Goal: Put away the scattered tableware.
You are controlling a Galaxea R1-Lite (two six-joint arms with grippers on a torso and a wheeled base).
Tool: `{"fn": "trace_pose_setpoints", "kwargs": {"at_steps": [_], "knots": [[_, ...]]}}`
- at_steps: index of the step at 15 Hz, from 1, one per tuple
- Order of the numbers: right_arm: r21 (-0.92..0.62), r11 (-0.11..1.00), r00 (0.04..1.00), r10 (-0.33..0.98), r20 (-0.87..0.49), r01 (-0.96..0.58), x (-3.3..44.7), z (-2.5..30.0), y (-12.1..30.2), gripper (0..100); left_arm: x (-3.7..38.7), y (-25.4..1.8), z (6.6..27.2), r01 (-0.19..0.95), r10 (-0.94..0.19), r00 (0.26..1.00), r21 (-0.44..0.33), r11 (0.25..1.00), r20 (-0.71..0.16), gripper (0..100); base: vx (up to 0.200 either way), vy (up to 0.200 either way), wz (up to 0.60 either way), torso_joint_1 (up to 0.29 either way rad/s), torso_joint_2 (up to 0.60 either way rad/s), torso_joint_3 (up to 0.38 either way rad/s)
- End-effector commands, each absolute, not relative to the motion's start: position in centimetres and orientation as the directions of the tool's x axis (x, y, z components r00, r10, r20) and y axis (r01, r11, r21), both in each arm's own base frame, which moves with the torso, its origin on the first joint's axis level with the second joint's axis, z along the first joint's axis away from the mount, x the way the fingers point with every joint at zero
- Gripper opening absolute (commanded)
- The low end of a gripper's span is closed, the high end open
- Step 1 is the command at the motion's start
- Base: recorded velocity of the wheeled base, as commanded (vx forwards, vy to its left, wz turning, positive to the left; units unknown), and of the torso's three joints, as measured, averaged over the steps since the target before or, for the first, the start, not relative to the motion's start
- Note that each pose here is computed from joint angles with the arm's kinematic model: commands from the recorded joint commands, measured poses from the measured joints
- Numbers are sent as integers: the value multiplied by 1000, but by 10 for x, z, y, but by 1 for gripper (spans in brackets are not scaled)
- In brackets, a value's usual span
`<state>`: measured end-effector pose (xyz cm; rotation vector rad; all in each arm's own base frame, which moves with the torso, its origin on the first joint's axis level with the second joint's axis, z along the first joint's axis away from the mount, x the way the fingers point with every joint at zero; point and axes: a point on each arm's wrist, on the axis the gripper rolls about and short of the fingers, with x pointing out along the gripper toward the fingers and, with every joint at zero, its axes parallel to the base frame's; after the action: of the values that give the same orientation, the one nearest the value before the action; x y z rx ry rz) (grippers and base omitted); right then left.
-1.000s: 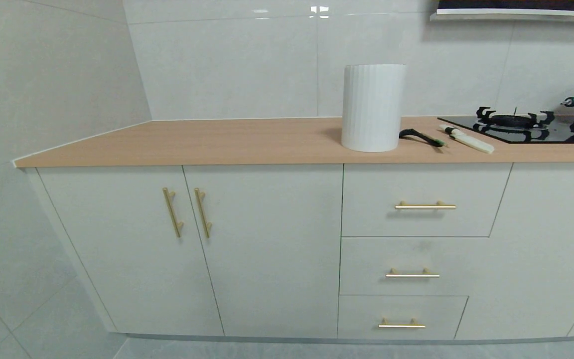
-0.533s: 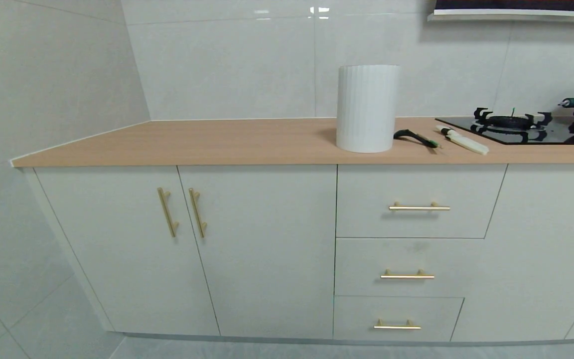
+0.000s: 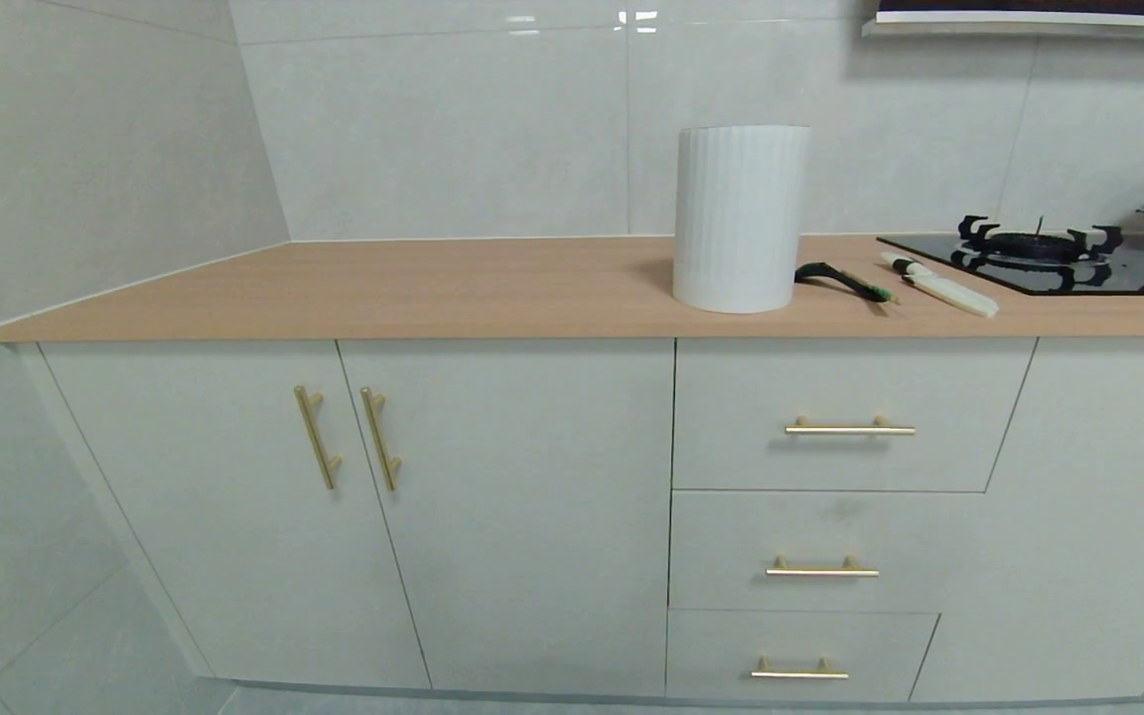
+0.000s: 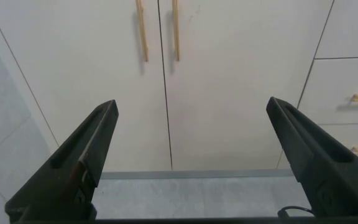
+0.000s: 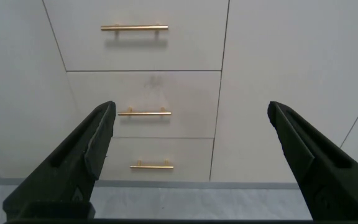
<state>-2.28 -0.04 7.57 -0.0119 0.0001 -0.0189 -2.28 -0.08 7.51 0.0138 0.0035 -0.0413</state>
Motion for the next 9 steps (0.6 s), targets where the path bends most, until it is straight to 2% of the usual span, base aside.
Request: {"fn": "trace_pose_setpoints", "kwargs": {"at_steps": [1,5,6,9], "knots": [[-14,1000,1000,-18,-2,18,-23,76,0,100,-23,-1,75,41,-41,999,14,999,-5,100,0,0,0,0,0,0],[-17,999,1000,-29,3,29,-23,76,-1,100,-23,-1,75,41,-41,999,14,999,-3,100,0,0,0,0,0,0],[4,1000,994,-25,106,24,-28,98,-1,100,-23,-1,75,41,-41,999,14,999,-3,100,0,0,0,0,0,0],[12,998,998,54,17,-54,-27,119,0,100,-23,-1,75,41,-41,999,14,999,-5,100,0,0,0,0,0,0]]}}
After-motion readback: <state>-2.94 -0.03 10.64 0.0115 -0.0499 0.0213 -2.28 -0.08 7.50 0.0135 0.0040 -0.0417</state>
